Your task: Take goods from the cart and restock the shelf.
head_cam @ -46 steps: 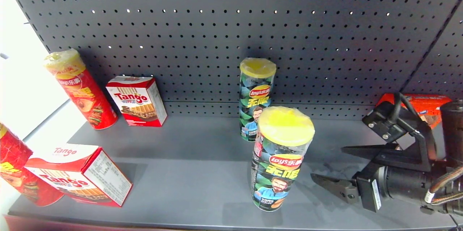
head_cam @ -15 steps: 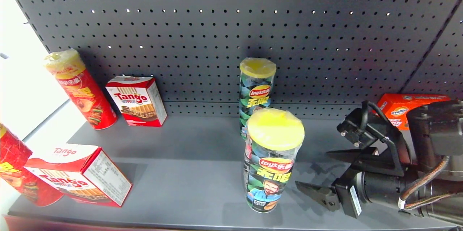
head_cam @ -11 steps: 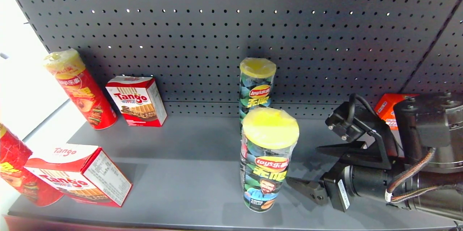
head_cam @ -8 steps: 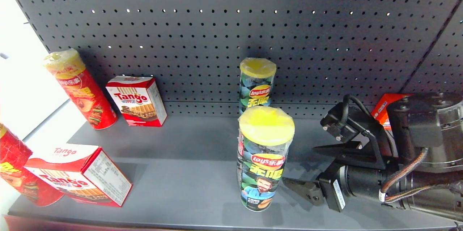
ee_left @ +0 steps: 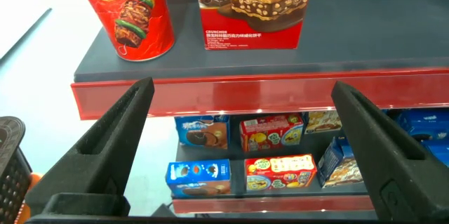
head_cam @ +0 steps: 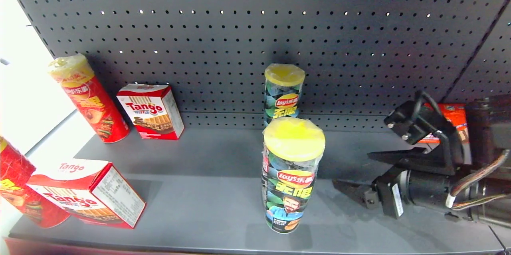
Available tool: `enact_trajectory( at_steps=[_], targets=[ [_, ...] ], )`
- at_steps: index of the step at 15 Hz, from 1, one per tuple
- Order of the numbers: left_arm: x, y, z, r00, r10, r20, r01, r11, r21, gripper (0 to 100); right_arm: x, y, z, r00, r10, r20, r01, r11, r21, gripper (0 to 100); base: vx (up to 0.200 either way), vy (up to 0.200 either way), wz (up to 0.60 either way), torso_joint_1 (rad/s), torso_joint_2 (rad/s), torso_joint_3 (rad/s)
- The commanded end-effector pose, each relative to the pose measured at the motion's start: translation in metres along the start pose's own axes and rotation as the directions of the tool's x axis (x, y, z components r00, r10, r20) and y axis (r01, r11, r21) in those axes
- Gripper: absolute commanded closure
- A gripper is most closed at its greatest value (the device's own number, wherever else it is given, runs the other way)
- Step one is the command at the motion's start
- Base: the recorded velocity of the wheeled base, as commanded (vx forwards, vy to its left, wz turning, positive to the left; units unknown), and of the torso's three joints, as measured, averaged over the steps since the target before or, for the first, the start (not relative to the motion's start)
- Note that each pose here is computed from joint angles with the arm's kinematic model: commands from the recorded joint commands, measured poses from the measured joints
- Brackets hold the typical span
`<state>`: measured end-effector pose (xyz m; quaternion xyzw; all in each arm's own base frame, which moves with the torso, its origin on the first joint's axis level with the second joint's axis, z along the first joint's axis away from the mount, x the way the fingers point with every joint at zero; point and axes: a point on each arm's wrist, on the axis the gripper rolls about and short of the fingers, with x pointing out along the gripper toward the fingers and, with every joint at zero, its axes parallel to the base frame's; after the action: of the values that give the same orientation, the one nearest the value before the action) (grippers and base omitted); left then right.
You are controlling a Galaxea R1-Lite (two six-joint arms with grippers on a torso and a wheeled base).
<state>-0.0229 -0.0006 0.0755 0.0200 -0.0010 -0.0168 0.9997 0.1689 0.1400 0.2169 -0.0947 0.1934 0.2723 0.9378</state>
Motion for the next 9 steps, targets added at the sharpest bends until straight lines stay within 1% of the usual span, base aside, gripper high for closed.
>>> enact_trajectory(
  at_steps=[1,2,3,4,5,7,8,9],
  targets=[
    [0.000,0.000,0.000,1.000,-0.002,-0.001,0.002,1.000,0.000,0,-0.048,-0.036,-0.002,0.981,-0.161,0.110,0.151,0.985,0.089,0,0.000,0.000,0.00,0.000,0.00,0.000],
    [0.000,0.000,0.000,1.000,-0.003,-0.001,0.003,1.000,0.000,0,-0.067,-0.047,-0.009,0.961,-0.237,0.139,0.220,0.967,0.130,0,0.000,0.000,0.00,0.000,0.00,0.000],
    [0.000,0.000,0.000,1.000,-0.002,-0.001,0.002,1.000,0.000,0,-0.080,-0.053,-0.016,0.946,-0.285,0.152,0.262,0.952,0.158,0,0.000,0.000,0.00,0.000,0.00,0.000],
    [0.000,0.000,0.000,1.000,-0.003,-0.001,0.003,1.000,0.000,0,-0.113,-0.059,-0.036,0.891,-0.410,0.194,0.369,0.904,0.217,0,0.000,0.000,0.00,0.000,0.00,0.000],
    [0.000,0.000,0.000,1.000,-0.008,-0.001,0.008,1.000,0.000,0,-0.133,-0.058,-0.051,0.847,-0.484,0.220,0.431,0.867,0.251,0,0.000,0.000,0.00,0.000,0.00,0.000],
    [0.000,-0.001,0.000,1.000,-0.029,-0.002,0.029,1.000,0.001,0,-0.165,-0.045,-0.090,0.735,-0.625,0.264,0.549,0.776,0.309,0,0.000,0.000,0.00,0.000,0.00,0.000],
    [0.000,-0.001,0.000,1.000,-0.029,-0.003,0.029,1.000,0.001,0,-0.172,-0.037,-0.108,0.694,-0.666,0.274,0.585,0.743,0.325,0,0.000,0.000,0.00,0.000,0.00,0.000],
    [0.000,-0.001,0.000,0.999,-0.033,-0.005,0.033,0.999,0.003,0,-0.176,-0.026,-0.134,0.670,-0.684,0.288,0.601,0.728,0.331,0,0.000,0.000,0.00,0.000,0.00,0.000]
  ],
)
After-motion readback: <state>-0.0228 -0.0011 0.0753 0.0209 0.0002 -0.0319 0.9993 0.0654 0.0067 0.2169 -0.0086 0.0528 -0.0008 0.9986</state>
